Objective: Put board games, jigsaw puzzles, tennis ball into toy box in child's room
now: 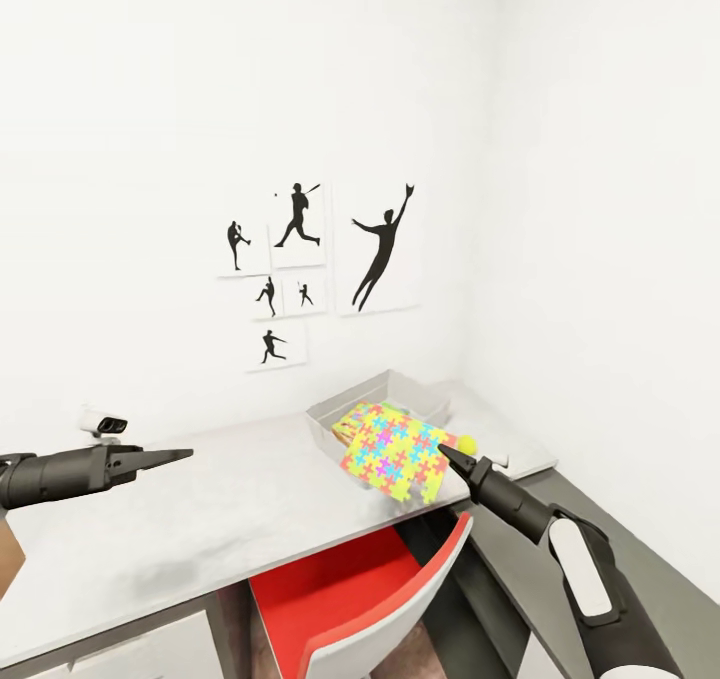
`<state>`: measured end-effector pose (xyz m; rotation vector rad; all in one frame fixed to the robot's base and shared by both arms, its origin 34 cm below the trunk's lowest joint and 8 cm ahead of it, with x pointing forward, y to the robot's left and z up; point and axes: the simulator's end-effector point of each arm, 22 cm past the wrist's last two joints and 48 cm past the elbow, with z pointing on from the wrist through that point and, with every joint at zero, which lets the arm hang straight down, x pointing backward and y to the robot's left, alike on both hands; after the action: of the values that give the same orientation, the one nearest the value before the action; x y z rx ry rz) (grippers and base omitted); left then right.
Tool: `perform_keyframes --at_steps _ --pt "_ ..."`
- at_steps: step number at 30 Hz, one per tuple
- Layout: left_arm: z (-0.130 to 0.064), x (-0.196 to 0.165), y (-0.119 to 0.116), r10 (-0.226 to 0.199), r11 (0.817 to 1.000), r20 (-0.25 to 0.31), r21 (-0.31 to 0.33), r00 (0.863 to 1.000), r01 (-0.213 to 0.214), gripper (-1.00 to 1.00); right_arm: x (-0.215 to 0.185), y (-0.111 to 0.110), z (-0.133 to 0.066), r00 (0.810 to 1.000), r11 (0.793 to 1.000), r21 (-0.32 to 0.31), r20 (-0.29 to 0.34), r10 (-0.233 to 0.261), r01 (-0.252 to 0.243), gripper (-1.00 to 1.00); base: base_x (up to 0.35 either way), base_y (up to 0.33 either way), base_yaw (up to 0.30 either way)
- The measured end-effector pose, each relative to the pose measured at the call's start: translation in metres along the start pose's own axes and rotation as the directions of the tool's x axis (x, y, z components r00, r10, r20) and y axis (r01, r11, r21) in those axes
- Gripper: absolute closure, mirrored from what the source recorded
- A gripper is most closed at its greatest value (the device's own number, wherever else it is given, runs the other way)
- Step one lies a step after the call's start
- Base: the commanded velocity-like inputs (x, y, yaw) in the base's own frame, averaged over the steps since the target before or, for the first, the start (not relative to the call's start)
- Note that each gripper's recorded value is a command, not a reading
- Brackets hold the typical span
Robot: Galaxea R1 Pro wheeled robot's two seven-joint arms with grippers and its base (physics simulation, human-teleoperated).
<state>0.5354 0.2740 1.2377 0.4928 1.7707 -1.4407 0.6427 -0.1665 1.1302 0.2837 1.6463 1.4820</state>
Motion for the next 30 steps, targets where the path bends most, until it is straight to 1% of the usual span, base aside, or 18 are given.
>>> perform_keyframes --at_steps 13,20,30 --pt "-0.0008 -0.0002 0.0008 0.004 1.0 0.002 -0.002 1.0 -0.004 -1.0 -0.0005 0.0025 0.0004 1.0 1.0 -0.006 0.001 -0.006 0.006 1.0 0.007 0.001 0.0" --pt "-0.0001 0.0001 0.0003 0.005 1.0 0.002 0.001 1.0 -0.005 -1.0 -0.001 0.0028 0.0002 1.0 1.0 -0.006 0.002 -0.007 0.007 1.0 0.159 0.001 0.0" --pt "-0.0001 0.0 0.0002 0.005 1.0 0.003 0.001 1.0 -0.005 -1.0 -0.0003 0.003 0.0006 1.0 1.0 -0.007 0.001 -0.006 0.006 1.0 0.197 0.056 0.0"
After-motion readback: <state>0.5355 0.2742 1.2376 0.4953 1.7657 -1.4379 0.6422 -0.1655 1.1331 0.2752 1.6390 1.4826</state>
